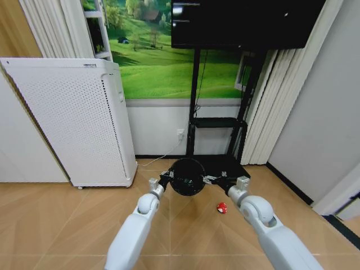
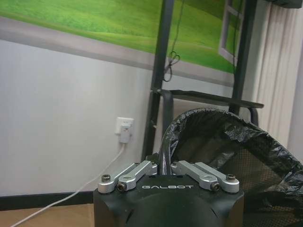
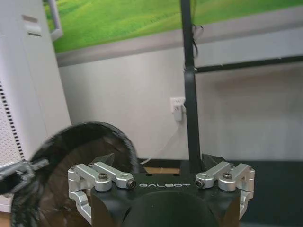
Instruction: Pick up the trash bin and place the garbage on the floor into it.
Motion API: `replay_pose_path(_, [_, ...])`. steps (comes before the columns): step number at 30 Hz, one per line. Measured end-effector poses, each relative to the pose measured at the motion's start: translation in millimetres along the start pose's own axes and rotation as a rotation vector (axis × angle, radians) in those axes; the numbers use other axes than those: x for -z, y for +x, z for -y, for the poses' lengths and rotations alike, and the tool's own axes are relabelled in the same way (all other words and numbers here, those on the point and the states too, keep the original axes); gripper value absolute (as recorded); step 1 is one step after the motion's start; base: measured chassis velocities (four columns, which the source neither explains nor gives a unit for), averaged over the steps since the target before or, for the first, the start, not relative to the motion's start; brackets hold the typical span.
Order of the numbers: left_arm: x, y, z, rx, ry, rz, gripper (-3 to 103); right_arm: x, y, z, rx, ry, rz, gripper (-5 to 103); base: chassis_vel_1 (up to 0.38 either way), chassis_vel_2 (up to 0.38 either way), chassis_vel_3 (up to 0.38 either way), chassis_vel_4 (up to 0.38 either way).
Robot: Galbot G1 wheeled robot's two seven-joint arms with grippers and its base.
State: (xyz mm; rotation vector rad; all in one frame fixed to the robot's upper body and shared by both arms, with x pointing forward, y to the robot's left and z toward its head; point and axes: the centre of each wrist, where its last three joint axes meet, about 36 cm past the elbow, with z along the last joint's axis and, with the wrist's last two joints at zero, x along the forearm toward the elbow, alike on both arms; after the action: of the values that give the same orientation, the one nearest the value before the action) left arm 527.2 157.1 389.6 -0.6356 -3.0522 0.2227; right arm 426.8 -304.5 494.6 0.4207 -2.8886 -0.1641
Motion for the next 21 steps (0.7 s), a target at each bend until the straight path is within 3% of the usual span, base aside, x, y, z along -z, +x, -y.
replay_pose_path(6, [3.9, 19.0, -12.7, 0.036, 0.001, 0.001, 7, -38.3, -11.4, 13.3, -0.056, -0.05, -0.098, 100, 0.0, 0.0, 0.0, 0.0])
replay_pose_path(11, [9.8, 62.0, -29.0, 0.089, 0.007, -0.001, 7, -144.3, -77.2, 48.0, -0.228, -0.045, -0.29, 100, 0.0, 0.0, 0.0, 0.0])
replay_pose_path(21, [15.2, 96.4, -33.4, 0.109, 0.008, 0.004, 7, -176.5, -103.6, 56.1, -0.233, -0.042, -0.36, 100, 0.0, 0.0, 0.0, 0.0])
